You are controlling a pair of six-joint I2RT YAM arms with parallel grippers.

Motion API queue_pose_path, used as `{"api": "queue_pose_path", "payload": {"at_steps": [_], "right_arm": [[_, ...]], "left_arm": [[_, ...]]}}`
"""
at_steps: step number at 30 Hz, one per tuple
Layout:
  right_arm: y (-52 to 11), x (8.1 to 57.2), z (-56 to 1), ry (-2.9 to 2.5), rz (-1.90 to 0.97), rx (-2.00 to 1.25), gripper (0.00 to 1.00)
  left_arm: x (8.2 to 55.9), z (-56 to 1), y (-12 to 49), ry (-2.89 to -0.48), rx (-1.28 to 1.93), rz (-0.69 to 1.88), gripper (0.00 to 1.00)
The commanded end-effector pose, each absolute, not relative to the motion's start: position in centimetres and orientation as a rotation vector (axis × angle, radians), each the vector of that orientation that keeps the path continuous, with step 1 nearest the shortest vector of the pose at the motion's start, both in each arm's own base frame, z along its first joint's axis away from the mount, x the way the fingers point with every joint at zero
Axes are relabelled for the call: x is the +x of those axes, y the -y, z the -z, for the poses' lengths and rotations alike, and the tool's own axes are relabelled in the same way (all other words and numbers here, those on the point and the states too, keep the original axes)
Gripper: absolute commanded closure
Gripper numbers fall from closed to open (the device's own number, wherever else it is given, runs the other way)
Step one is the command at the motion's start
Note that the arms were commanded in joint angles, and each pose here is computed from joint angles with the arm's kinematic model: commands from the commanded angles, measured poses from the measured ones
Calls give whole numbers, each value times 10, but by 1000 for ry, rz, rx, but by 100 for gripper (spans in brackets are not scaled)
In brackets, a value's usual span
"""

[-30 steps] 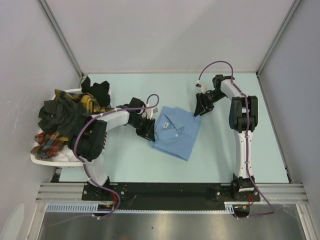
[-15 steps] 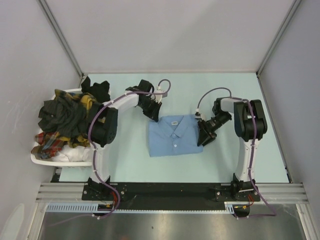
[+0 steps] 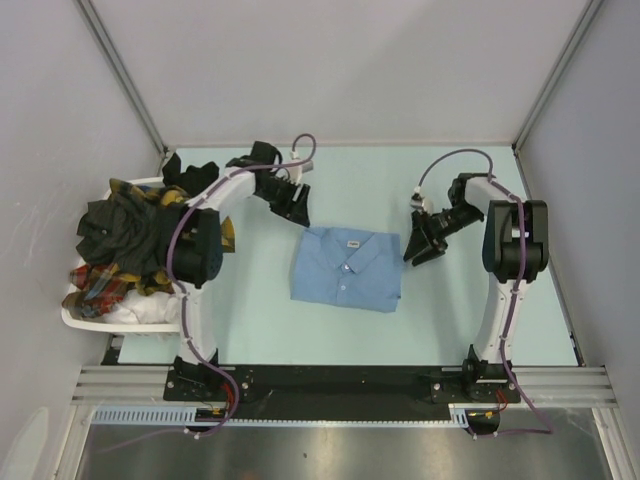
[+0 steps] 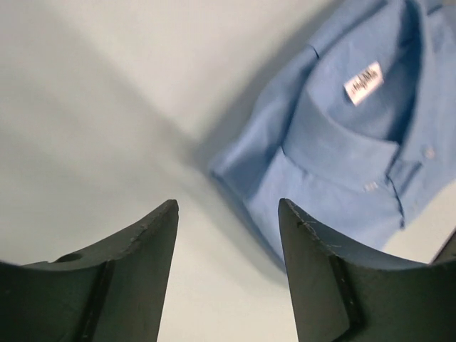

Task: Fold and stack the long sleeve shirts
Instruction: Fold the shirt

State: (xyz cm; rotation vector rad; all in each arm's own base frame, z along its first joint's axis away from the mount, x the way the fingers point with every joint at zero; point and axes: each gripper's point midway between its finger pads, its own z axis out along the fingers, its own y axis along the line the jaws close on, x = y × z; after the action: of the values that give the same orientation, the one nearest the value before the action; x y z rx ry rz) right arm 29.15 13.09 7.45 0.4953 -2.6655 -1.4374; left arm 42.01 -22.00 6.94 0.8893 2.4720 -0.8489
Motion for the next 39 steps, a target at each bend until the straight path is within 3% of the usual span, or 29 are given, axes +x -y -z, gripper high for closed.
{"api": "queue_pose_path", "payload": {"at_steps": [1,7,17,26,35,39], "right_arm": [[-128,338,-84,2883,1330,632,40],[-132,367,-71,2940,1211,705,46],[-136,361,-40,2917,1042,854,46],[-134,355,-31,2885,972,913,51],[-138,352,-34,2847,1014,914,51],[-146,348,-38,2794,1081,879,56]], "left_arm": [[392,-126,217,-2354,882,923,34],[371,-110,210,-2406,870,928,35],[364,-90,214,-2456,874,964,36],[357,-74,220,-2485,866,991,40],[365,-70,231,-2475,871,1004,42],[366,-69,232,-2476,862,1012,42]]}}
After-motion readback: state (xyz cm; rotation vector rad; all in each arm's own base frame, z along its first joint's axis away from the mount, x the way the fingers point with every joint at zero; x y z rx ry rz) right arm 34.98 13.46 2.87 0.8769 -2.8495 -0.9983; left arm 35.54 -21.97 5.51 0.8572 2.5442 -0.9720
